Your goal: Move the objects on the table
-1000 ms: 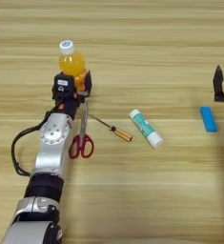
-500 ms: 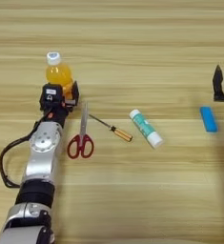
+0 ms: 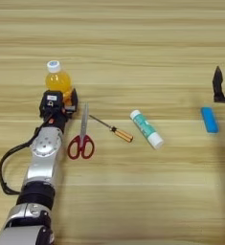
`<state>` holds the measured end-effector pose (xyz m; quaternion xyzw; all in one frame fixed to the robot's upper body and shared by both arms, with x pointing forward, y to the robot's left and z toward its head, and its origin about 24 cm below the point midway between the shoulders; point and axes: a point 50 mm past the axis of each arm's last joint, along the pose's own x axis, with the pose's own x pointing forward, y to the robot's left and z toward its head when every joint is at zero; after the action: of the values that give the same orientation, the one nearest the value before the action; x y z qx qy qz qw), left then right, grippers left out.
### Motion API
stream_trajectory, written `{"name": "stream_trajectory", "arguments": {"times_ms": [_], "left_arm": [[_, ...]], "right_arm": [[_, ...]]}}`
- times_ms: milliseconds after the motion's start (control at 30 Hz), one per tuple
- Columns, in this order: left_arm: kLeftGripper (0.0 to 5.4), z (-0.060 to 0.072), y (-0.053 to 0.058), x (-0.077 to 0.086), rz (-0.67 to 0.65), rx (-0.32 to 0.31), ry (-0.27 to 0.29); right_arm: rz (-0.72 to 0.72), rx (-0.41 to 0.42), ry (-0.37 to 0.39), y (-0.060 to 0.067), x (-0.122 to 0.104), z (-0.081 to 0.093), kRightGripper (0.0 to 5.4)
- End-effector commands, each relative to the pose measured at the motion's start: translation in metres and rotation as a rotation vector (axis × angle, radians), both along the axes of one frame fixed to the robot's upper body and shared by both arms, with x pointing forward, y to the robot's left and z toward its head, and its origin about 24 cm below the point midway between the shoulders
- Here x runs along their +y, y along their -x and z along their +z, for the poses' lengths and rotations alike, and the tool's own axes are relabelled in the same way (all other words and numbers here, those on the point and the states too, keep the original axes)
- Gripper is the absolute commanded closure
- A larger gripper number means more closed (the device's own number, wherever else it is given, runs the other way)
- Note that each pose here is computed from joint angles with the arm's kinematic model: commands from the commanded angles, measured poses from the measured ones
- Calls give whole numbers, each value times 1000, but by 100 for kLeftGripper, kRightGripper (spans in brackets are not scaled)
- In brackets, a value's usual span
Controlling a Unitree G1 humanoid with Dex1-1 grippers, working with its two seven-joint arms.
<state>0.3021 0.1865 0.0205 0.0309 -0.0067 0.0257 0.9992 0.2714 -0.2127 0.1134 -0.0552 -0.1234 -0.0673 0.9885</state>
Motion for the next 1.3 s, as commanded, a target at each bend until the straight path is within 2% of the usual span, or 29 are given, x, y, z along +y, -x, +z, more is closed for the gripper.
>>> {"name": "stream_trajectory", "arguments": {"times_ms": [33,333,433,533,800,1100,1300], "left_arm": [[172,-9,2,-3,-3,43,-30],[76,-11,7,-4,-2,49,-61],[27,-11,7,-4,3,51,-60],[4,-12,10,-4,12,51,-55],[4,-13,22,1,35,51,-37],[4,-13,32,3,38,44,1],[4,-13,36,-1,26,35,18]], "right_arm": [[22,-2,15,-3,4,2,0],[33,8,21,-3,6,0,0],[99,45,42,-3,16,-6,0],[218,104,73,-1,35,-15,0],[342,156,95,6,48,-21,0],[476,258,88,15,58,-35,0],[605,333,112,30,63,-40,0]]}}
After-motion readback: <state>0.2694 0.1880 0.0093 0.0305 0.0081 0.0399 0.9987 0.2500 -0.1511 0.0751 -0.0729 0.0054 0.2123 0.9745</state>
